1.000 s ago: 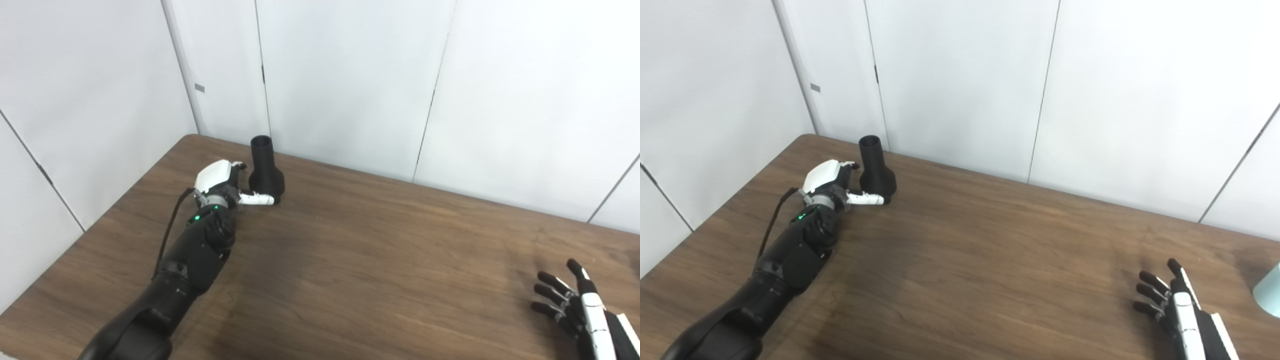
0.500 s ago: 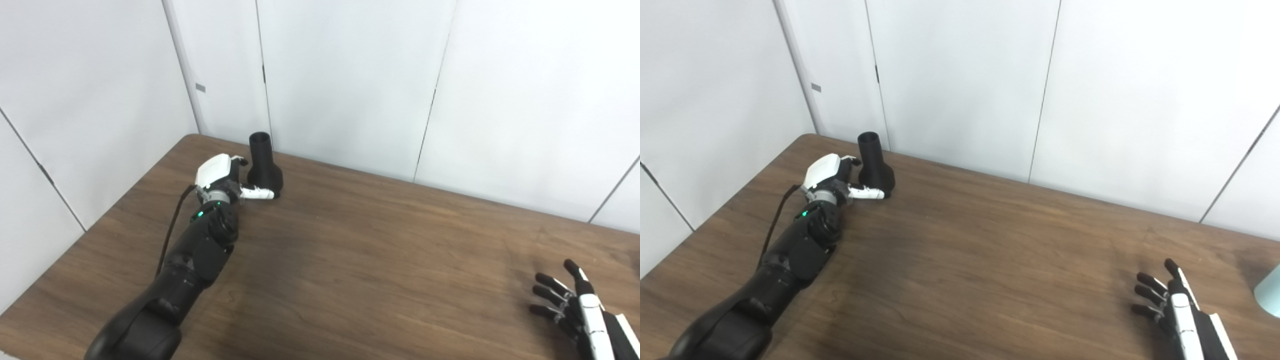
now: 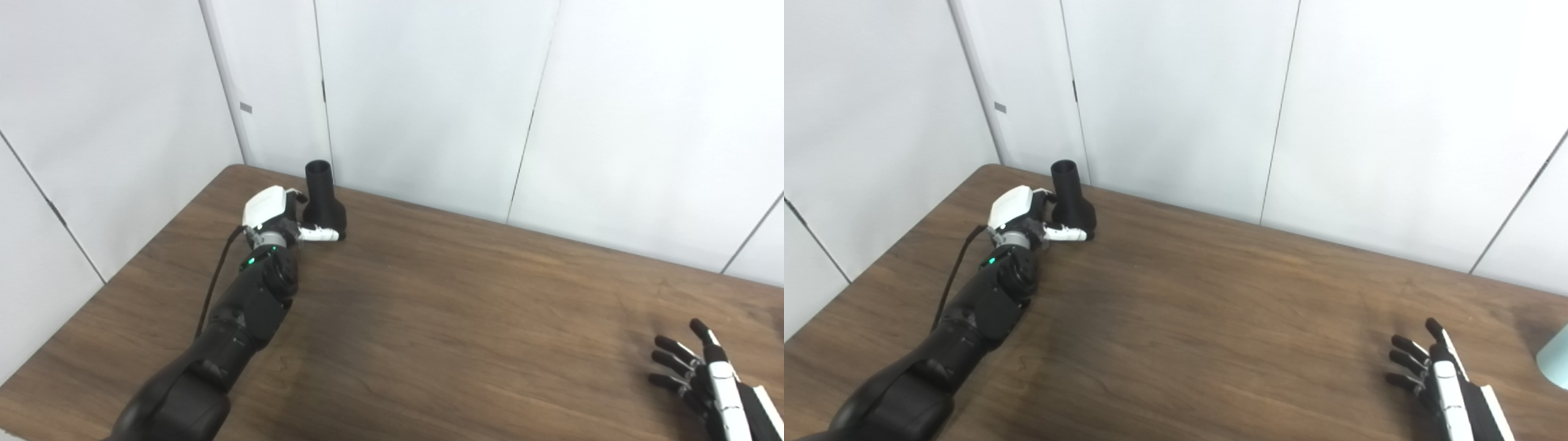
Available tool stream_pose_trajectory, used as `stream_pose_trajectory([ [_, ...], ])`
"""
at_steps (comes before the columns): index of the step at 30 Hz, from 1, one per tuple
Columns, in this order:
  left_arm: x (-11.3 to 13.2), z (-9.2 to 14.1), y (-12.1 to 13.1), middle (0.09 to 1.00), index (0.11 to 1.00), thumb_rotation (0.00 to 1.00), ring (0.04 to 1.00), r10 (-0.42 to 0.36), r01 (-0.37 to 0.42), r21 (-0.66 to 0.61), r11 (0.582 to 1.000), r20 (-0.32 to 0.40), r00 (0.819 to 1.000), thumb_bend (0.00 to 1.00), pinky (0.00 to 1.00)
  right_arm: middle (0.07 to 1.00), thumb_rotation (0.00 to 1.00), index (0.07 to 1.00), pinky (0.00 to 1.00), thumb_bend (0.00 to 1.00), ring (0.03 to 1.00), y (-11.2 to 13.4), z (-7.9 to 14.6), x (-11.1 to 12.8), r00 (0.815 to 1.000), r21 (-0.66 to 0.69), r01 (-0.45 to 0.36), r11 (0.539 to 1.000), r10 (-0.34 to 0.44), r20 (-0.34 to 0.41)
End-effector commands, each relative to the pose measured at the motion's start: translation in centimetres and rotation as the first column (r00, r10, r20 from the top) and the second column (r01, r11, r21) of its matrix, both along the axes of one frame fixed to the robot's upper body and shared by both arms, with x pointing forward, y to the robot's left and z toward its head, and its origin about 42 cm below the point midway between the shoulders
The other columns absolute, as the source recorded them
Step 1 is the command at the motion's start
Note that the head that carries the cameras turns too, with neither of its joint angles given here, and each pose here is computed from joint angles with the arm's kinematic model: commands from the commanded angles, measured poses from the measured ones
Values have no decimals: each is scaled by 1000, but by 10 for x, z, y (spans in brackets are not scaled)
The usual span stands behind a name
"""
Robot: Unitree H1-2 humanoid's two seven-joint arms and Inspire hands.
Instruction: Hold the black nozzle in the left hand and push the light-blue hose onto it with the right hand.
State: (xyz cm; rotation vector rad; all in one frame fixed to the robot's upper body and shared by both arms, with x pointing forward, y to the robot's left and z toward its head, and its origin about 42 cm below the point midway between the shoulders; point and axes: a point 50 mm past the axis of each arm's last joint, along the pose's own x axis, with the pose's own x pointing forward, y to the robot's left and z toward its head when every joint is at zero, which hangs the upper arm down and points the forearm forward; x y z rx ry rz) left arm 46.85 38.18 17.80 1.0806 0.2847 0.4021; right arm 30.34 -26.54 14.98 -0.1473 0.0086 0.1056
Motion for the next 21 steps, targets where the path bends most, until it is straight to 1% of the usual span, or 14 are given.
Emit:
stream_pose_trajectory([
  [1,12,14,-13,810,767,282,889,-45,45,-10,999,30,999,1000,1000,812,1000,971,694,330,806,0,7,0,1000,-12,-10,1000,11,17],
  [10,11,15,-14,839,778,273,892,-52,52,-14,999,18,998,1000,1000,805,1000,971,692,320,793,0,7,0,1000,-22,-14,1000,15,24],
  [14,12,16,-15,852,786,267,900,-54,54,-14,998,6,998,1000,1000,798,1000,967,690,340,793,-1,5,0,1000,-20,-15,1000,15,26],
  [17,12,16,-17,835,781,254,892,-62,62,-14,998,12,998,1000,1000,802,1000,972,695,340,808,0,6,-1,1000,-19,-14,1000,15,26],
  [20,12,16,-18,830,777,243,895,-72,72,-17,997,16,997,1000,1000,799,1000,968,678,336,789,0,7,-1,1000,-19,-14,1000,15,24],
  [21,12,17,-19,824,773,236,896,-76,76,-19,997,17,997,998,1000,803,1000,968,693,335,799,0,7,-1,1000,-18,-14,1000,14,23],
])
